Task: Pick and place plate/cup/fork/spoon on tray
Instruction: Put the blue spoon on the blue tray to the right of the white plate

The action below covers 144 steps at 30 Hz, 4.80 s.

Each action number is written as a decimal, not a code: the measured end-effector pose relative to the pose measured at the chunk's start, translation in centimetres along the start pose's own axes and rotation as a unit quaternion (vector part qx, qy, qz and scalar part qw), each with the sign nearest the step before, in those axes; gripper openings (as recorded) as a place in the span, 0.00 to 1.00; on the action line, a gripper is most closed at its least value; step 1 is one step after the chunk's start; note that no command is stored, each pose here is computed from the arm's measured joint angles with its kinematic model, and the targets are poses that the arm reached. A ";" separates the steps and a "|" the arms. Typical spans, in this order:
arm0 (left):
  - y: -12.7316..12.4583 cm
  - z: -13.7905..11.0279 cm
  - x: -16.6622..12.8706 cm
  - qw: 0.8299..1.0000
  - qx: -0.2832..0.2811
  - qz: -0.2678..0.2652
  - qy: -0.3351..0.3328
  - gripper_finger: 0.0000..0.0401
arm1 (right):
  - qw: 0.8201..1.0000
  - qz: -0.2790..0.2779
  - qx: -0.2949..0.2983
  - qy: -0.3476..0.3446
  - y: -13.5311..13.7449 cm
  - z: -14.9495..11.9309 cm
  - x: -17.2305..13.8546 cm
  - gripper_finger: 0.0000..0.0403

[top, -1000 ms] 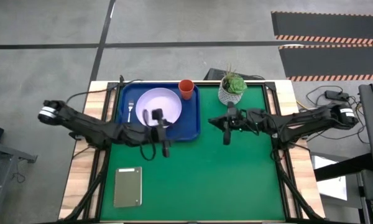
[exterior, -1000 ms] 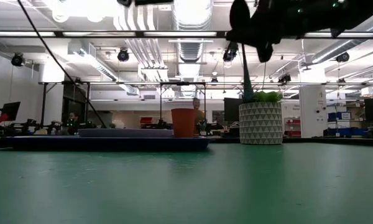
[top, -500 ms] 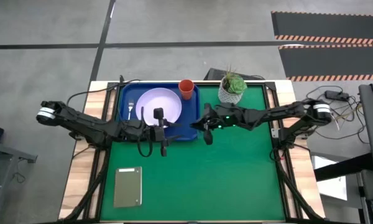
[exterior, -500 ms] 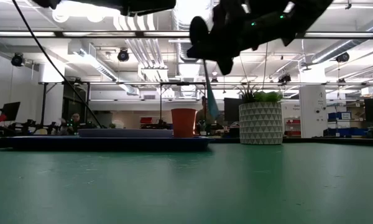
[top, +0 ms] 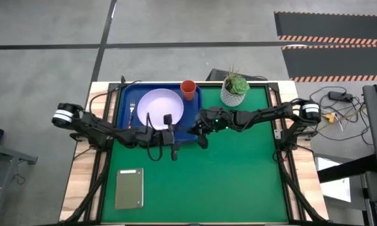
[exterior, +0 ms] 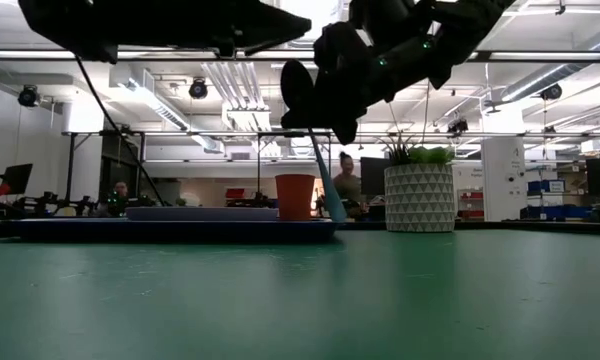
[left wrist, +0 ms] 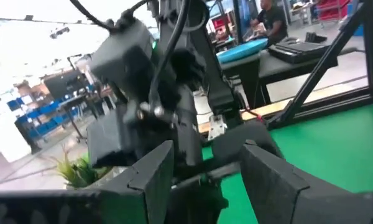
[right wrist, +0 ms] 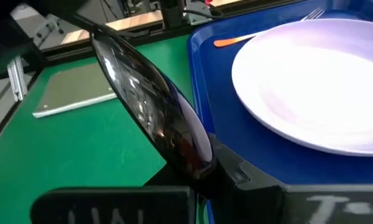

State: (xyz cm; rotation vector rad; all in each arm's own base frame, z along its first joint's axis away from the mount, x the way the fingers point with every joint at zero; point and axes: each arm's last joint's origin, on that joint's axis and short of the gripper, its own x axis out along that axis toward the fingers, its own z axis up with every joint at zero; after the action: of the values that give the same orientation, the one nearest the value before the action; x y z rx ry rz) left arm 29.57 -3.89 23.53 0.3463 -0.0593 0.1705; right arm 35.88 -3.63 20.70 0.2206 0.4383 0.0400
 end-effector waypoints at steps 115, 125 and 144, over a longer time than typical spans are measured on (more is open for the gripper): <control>14.1 0.5 6.0 0.949 -0.257 -0.030 0.180 0.00 | 0.998 -0.009 -0.027 -0.060 -0.1 -1.6 -5.8 0.37; 13.9 0.6 6.0 0.950 -0.250 -0.058 0.176 0.00 | 0.997 -0.011 -0.011 -0.070 0.0 -1.0 -6.4 0.37; 12.9 2.2 6.6 0.969 -0.206 -0.087 0.105 0.00 | 0.997 -0.003 0.029 -0.067 -0.1 -1.2 -5.9 0.36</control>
State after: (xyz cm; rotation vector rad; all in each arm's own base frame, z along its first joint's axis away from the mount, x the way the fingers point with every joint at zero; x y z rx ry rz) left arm 33.71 8.39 30.43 -0.0831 0.1439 0.0178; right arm 29.97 -4.01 22.07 0.2775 0.3064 0.0074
